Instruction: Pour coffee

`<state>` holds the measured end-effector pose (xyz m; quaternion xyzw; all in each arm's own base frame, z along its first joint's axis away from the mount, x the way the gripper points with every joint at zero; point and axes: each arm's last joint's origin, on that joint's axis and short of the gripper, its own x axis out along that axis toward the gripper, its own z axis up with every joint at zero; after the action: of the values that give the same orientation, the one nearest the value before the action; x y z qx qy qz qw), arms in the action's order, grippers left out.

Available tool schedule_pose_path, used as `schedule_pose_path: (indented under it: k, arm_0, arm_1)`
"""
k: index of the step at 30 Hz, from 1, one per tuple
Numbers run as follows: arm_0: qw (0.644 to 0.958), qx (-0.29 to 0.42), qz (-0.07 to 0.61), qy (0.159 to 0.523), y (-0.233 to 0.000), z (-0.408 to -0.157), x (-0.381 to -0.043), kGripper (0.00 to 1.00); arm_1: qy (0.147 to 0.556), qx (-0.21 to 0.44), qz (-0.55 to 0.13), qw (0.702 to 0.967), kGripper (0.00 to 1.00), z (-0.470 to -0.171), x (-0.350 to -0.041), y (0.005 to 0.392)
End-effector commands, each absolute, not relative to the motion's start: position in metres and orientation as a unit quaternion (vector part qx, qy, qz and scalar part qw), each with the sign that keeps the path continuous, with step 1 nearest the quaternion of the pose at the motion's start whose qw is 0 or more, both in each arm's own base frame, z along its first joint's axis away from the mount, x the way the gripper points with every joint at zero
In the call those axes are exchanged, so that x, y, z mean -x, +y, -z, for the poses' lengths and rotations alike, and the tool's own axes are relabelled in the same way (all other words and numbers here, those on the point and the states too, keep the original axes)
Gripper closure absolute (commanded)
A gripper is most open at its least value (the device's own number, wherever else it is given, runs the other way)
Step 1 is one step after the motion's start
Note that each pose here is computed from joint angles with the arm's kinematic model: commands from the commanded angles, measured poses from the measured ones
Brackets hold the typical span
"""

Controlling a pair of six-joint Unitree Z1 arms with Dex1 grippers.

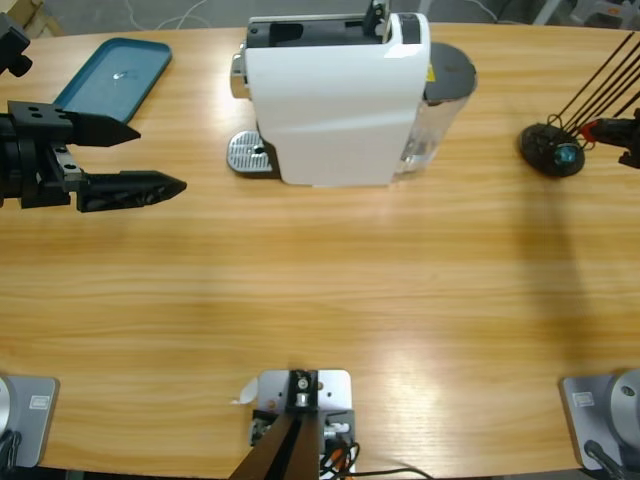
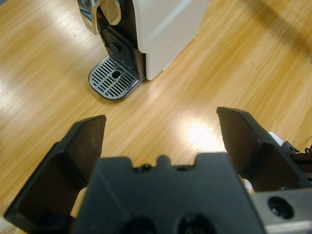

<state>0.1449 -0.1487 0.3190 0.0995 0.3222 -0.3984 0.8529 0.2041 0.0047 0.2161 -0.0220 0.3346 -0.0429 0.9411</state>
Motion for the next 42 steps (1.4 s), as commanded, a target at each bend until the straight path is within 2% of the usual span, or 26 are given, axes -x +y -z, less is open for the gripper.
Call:
schedule_pose_path:
  k: [1, 20, 29, 32, 33, 34, 35, 36, 38, 42]
  arm_0:
    - [0.853, -0.098, 0.397, 0.324, -0.146, -0.314, -0.139, 0.013]
    - [0.851, -0.094, 0.402, 0.325, -0.144, -0.311, -0.135, 0.013]
    - [0.851, -0.093, 0.403, 0.324, -0.142, -0.310, -0.133, 0.013]
    - [0.850, -0.093, 0.404, 0.325, -0.143, -0.310, -0.133, 0.013]
    - [0.849, -0.094, 0.405, 0.325, -0.143, -0.310, -0.132, 0.013]
    - [0.849, -0.094, 0.406, 0.326, -0.143, -0.309, -0.132, 0.013]
    - [0.848, -0.095, 0.406, 0.327, -0.143, -0.308, -0.131, 0.013]
    - [0.848, -0.095, 0.407, 0.327, -0.143, -0.307, -0.131, 0.013]
    - [0.846, -0.096, 0.409, 0.329, -0.144, -0.306, -0.131, 0.013]
    - [0.845, -0.093, 0.411, 0.329, -0.145, -0.307, -0.130, 0.013]
  arm_1:
    - [0.328, 0.018, 0.048, 0.943, 1.000, -0.222, -0.197, 0.002]
    - [0.250, 0.018, 0.039, 0.967, 1.000, -0.311, -0.189, 0.009]
    - [0.225, 0.029, 0.028, 0.974, 1.000, -0.343, -0.163, 0.016]
    - [0.239, 0.030, 0.023, 0.970, 0.992, -0.339, -0.151, 0.017]
    - [0.253, 0.022, 0.020, 0.967, 0.791, -0.335, -0.147, 0.018]
    - [0.273, 0.013, 0.013, 0.962, 0.456, -0.330, -0.143, 0.021]
    - [0.284, 0.006, 0.008, 0.959, 0.210, -0.327, -0.139, 0.023]
    - [0.296, -0.001, 0.008, 0.955, 0.059, -0.318, -0.134, 0.024]
    - [0.322, -0.012, 0.026, 0.946, 0.001, -0.299, -0.129, 0.021]
    - [0.349, -0.014, 0.049, 0.936, 0.013, -0.274, -0.129, 0.018]
